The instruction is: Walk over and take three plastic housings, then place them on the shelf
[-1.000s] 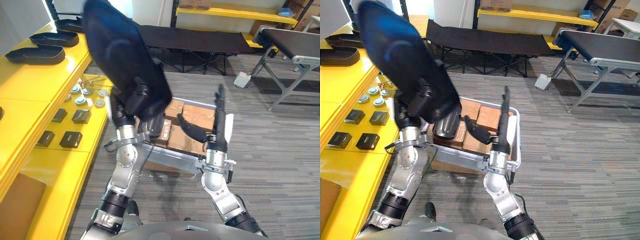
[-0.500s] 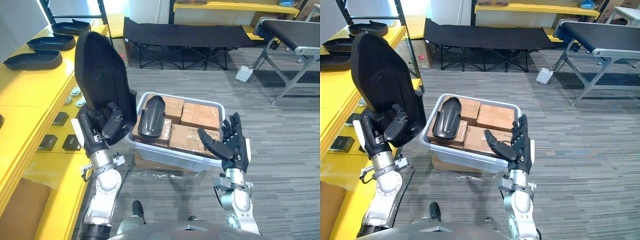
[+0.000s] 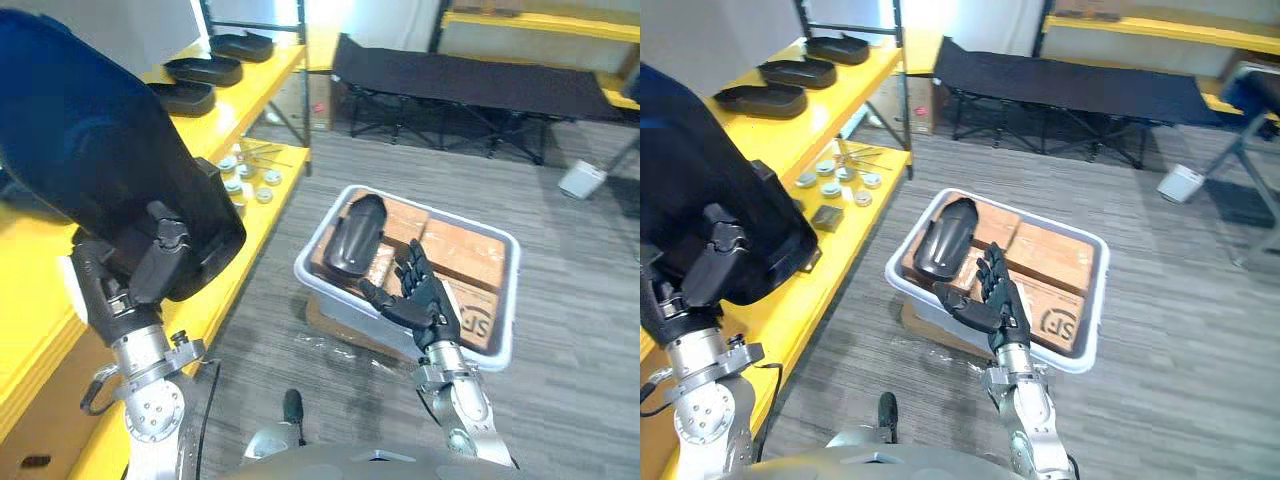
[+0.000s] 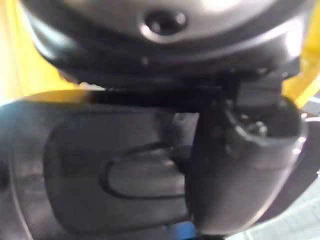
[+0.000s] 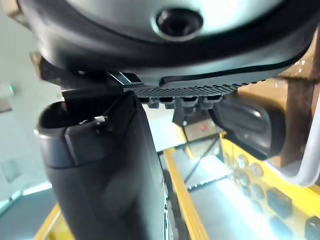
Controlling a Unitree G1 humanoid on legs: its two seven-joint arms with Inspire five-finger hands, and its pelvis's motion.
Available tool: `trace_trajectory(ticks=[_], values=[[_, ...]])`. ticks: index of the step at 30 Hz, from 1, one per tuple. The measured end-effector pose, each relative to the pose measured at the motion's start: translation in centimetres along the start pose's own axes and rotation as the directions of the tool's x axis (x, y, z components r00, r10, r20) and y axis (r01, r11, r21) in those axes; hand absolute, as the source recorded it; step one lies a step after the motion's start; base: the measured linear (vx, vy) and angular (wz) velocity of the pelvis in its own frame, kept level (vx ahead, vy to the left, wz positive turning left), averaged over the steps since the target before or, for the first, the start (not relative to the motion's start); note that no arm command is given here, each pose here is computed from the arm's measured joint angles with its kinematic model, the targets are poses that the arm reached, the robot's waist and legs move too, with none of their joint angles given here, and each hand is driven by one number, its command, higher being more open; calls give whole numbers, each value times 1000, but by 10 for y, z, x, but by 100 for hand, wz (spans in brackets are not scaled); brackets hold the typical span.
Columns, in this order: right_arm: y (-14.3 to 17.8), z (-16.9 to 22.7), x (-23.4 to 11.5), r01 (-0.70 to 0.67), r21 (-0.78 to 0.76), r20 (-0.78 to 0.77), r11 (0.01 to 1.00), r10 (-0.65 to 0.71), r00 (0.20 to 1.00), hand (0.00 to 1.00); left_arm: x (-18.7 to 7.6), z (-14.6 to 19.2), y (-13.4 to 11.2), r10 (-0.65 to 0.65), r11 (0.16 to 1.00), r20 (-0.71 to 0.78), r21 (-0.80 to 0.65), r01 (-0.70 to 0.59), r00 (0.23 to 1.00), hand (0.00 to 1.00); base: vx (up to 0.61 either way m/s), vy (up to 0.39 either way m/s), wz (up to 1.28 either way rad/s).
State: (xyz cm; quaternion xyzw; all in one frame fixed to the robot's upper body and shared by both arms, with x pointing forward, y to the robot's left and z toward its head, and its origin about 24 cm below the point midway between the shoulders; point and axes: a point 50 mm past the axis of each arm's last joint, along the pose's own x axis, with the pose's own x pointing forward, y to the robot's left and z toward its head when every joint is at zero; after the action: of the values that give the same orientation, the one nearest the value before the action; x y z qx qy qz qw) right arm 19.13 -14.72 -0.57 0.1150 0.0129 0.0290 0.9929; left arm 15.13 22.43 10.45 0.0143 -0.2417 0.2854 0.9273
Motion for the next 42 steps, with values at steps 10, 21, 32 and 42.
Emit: trace_trajectory(ticks=[10,21,32,42], values=[[54,15,34,-191,-67,54,979,195,979,100,-24,0,56,185,978,-90,113,-175,979,0,-6,2,21],[81,-1,23,-325,-290,-43,900,327,944,100,-28,-8,21,-86,986,-161,-154,61,983,0,-53,39,68],[46,15,32,-89,-322,52,942,112,992,100,-22,-5,-26,-426,877,-71,-277,393,902,0,-27,53,24],[34,28,28,-66,-314,126,947,110,986,100,-31,-20,-41,-413,880,-147,-320,352,899,0,-36,-32,-15]])
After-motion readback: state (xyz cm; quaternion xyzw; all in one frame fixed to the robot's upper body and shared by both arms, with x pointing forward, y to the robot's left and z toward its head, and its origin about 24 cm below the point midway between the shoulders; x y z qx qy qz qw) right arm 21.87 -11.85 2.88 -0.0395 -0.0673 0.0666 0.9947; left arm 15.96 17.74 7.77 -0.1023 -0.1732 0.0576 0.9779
